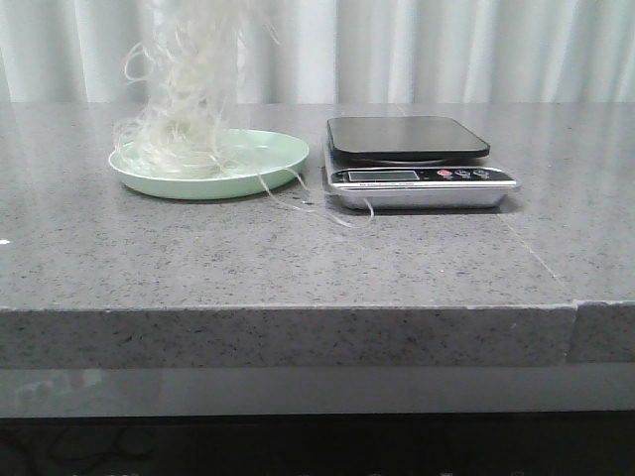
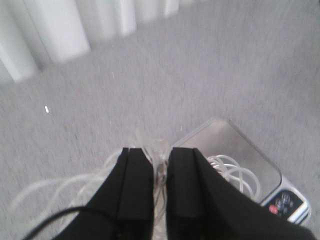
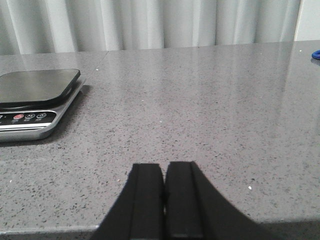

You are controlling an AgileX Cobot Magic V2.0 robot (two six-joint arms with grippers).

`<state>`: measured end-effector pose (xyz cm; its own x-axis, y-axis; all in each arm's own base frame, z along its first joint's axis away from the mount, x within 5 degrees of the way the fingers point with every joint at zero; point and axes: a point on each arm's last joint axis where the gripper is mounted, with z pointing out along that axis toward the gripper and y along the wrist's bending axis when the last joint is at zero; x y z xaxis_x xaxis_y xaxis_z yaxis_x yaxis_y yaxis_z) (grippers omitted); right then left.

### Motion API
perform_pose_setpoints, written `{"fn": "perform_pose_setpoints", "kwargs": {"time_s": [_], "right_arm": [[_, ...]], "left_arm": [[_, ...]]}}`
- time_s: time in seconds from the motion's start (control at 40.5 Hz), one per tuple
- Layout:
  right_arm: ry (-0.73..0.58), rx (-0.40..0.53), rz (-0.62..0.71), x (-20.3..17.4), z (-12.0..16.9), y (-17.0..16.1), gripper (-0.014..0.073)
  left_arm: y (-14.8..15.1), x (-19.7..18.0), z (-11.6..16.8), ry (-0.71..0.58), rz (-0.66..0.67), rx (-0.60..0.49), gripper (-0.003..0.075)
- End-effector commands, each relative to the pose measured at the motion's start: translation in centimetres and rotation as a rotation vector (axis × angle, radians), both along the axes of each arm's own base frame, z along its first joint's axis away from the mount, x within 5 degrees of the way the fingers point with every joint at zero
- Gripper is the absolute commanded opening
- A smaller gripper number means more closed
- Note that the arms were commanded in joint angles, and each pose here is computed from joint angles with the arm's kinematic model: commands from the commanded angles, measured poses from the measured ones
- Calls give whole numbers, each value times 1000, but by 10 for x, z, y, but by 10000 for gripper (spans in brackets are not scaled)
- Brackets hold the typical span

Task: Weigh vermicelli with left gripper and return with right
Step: 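Carry the vermicelli with the left gripper over the scale pan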

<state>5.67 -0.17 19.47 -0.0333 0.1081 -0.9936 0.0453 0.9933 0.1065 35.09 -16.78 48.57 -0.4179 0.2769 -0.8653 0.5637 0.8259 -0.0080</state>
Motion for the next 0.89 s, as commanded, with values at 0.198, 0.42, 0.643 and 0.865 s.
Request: {"fn": "perform_pose_setpoints", "kwargs": {"time_s": [0.198, 0.42, 0.643, 0.865], "right_arm": [[-90, -6, -14, -2, 9, -1, 151], [-90, -6, -14, -2, 9, -1, 151], [-90, -6, -14, -2, 9, -1, 151], [-90, -6, -14, -2, 9, -1, 151]], "left_arm": [[12, -47, 93, -351, -34, -301, 145], [13, -51, 113, -473, -35, -448, 144], [3, -41, 110, -431, -81, -600, 145], [-33, -25, 85, -348, -161, -604, 145]]}}
